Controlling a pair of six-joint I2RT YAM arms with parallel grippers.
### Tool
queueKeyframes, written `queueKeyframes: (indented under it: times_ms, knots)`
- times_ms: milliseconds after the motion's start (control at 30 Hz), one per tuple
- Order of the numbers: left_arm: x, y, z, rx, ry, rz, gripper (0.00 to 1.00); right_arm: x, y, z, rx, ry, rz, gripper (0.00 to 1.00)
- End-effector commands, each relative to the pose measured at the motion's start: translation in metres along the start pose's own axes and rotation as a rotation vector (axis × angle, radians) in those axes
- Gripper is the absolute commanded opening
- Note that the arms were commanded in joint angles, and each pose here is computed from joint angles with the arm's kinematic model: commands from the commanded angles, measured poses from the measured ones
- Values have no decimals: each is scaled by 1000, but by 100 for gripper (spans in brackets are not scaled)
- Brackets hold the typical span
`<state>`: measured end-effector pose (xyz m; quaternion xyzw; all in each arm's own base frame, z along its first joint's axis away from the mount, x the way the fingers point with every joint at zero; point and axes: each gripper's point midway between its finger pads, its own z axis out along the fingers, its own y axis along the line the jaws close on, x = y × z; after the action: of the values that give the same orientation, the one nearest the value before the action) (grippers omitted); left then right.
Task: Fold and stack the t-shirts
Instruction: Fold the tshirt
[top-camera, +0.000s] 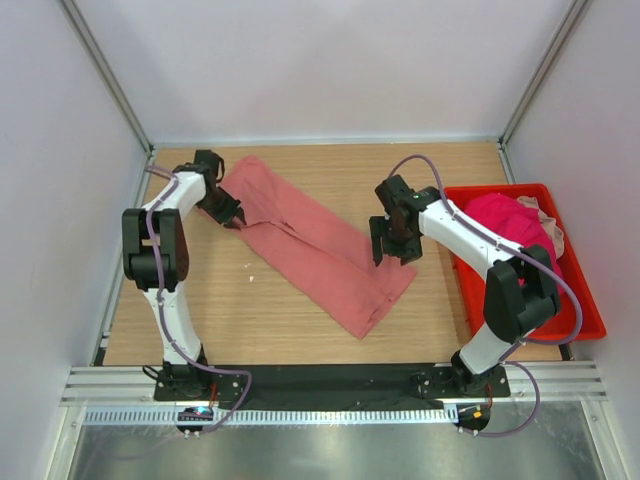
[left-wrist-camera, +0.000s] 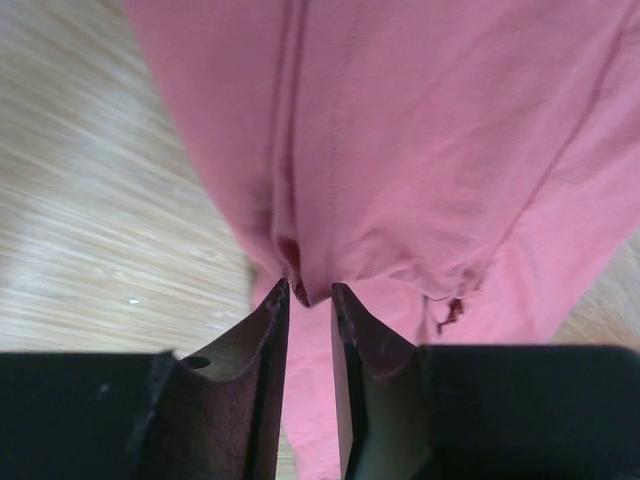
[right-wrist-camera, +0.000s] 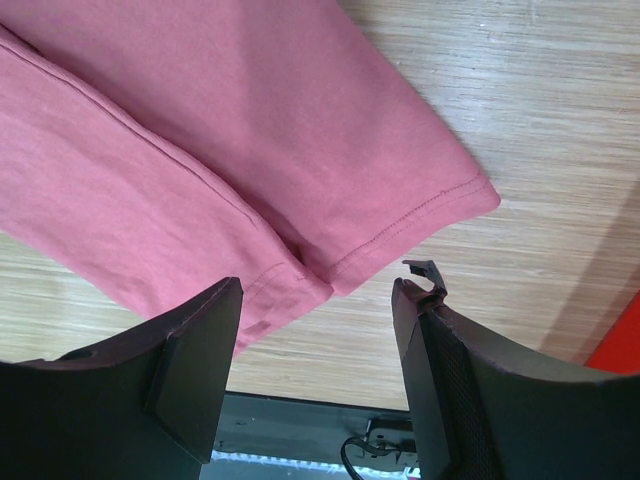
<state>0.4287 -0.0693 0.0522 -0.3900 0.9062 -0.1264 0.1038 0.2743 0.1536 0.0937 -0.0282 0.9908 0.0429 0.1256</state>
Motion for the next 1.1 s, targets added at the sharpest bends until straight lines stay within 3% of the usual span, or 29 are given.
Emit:
queueKeyframes:
  times_ms: [0, 133, 400, 500, 600, 867, 933, 1067]
  knots:
    - [0, 11, -17, -25, -40, 18, 26, -6, 2, -6, -30, -40, -9, 69]
    - [-3, 7, -20, -10, -49, 32, 25, -3, 1, 3, -20, -6, -30, 69]
    - [-5, -20, -40, 94, -62, 45, 26, 4, 39, 10, -211, 75, -52, 60]
    - [0, -27, -42, 109, -52, 58, 28, 7, 40, 20, -208, 113, -43, 59]
    - [16, -34, -45, 116, -37, 97, 36, 15, 36, 22, -195, 132, -47, 61]
    - [120, -47, -50, 100, 14, 369, 38, 20, 13, 25, -102, 109, -29, 64]
    - [139, -43, -42, 90, 39, 380, 38, 13, 9, 27, -91, 95, -20, 65]
    - [135, -22, -21, -51, 15, 381, 35, -10, 2, 33, -40, 69, -26, 65]
